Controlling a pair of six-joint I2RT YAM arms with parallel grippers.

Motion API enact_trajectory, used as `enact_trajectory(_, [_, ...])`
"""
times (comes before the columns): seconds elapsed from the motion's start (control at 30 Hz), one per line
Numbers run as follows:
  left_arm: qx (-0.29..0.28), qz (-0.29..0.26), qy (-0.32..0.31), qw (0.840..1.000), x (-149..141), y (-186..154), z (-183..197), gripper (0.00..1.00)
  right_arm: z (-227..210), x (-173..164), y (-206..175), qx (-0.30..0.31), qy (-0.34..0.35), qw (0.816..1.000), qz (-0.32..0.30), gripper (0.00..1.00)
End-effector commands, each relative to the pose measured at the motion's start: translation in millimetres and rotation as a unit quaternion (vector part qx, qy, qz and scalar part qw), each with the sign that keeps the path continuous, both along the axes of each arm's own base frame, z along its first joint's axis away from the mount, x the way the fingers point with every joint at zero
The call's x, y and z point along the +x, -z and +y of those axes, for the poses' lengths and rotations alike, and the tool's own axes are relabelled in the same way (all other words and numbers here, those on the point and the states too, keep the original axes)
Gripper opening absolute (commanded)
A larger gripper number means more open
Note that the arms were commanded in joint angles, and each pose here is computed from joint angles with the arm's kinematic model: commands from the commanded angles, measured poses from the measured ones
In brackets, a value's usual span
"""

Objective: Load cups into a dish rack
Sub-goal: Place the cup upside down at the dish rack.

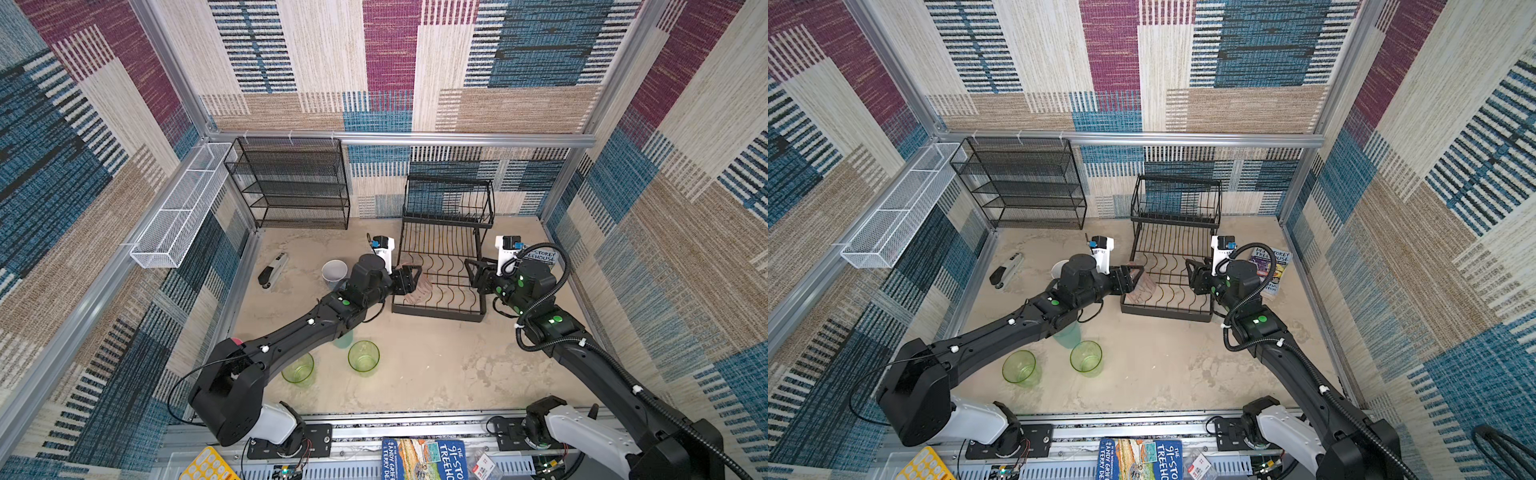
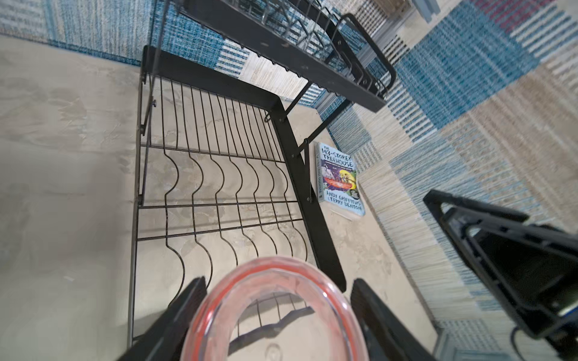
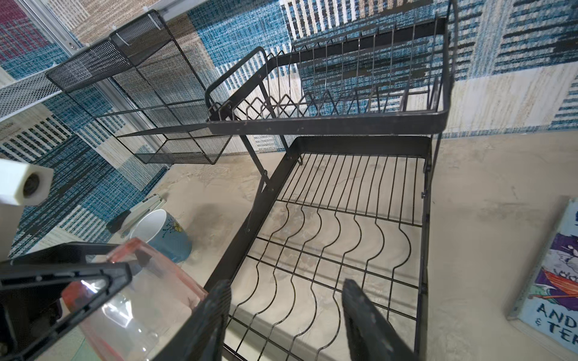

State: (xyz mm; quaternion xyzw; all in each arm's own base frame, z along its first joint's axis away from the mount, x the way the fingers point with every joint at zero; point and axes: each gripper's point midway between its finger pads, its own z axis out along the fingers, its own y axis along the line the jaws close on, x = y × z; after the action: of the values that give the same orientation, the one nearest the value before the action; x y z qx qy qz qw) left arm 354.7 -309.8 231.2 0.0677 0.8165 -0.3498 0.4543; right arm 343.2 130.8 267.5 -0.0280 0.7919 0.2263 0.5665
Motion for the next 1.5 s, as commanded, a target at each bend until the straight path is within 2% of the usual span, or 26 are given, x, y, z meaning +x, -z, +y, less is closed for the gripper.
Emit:
enact_trajectory(0.0, [0.062,-0.073,-0.011,0.995,11.0,0.2,-2.0,0.55,1.0,-2.3,-2.7,0.009,-0.009,1.000,-0.006,0.60])
enact_trajectory(0.17, [0.115,-0.098,-0.017,0.988,15.6,15.8,-10.5,0.55,2.3,-6.1,0.6,0.009,-0.018,1.000,-0.011,0.60])
enact_trajectory(0.73, [0.203,-0.144,-0.035,0.968,25.5,64.6,-25.2,0.55,6.0,-13.5,10.2,0.010,-0.038,0.999,-0.031,0.60])
enact_trajectory(1.2, [0.225,-0.158,-0.062,0.959,30.9,93.9,-21.2,0.55,5.0,-14.9,12.5,0.010,-0.037,0.998,-0.051,0.61])
enact_trajectory(1.47, [0.216,-0.179,-0.079,0.957,39.1,94.6,-22.8,0.55,6.1,-12.8,12.4,0.010,-0.038,0.998,-0.056,0.61])
